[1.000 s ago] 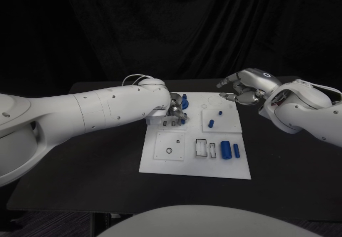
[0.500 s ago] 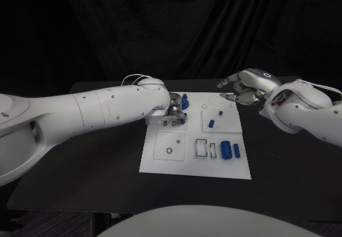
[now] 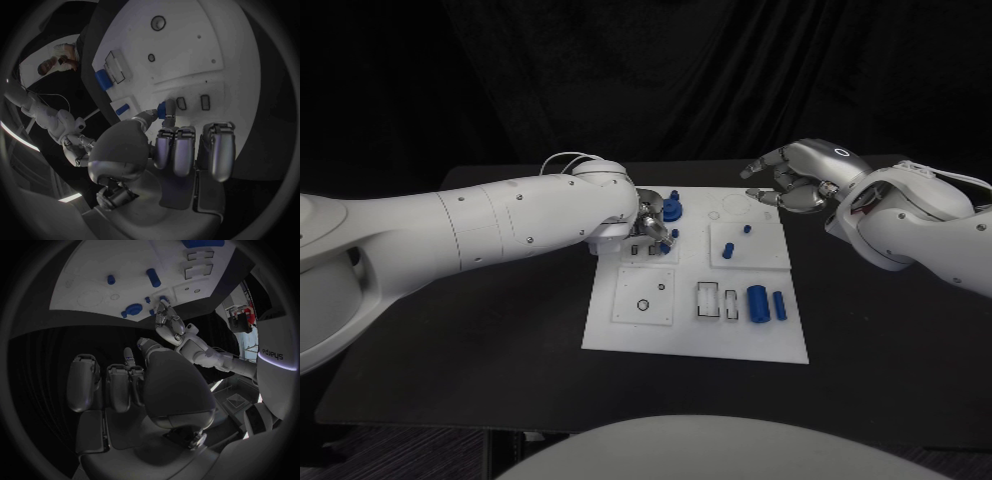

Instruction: Assemble the parts on the task board

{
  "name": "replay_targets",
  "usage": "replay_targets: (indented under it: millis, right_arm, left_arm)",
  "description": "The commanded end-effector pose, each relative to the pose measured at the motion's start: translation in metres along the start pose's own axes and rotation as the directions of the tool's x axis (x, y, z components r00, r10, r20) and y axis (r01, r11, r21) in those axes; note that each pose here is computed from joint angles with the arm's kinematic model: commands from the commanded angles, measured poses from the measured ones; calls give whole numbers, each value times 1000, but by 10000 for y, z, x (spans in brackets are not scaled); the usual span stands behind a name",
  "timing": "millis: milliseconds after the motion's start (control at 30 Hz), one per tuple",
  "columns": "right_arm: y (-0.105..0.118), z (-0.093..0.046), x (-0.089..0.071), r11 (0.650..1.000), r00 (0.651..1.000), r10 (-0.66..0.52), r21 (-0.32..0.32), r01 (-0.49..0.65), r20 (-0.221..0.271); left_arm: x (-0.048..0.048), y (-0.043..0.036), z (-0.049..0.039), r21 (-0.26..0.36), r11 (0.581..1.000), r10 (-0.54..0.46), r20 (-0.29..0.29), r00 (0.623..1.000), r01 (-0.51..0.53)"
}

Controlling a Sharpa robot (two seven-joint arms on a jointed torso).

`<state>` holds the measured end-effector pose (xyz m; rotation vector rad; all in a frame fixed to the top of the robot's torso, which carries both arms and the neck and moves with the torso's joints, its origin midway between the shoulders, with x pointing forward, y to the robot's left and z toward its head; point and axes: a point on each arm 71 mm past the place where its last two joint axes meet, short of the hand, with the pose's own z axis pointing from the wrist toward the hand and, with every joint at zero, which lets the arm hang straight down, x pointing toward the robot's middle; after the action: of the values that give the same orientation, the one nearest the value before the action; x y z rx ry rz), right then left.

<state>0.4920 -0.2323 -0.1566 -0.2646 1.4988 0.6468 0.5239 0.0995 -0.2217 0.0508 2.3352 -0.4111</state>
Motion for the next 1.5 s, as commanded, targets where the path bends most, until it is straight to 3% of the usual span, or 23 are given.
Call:
replay_targets:
  millis: [33, 867, 1500]
  right_arm:
    - [-24, -14, 4, 1000, 1000, 0, 21, 0, -3]
    - [-52, -23, 16, 1000, 1000, -1, 30, 2, -21]
    - [-52, -17, 41, 1000, 999, 0, 30, 1, -33]
  left_arm:
    - [10, 2, -14, 9, 1000, -8, 17, 1000, 8]
    - [6, 278, -130, -28, 999, -41, 42, 998, 42]
    - [13, 288, -115, -32, 999, -37, 30, 999, 38]
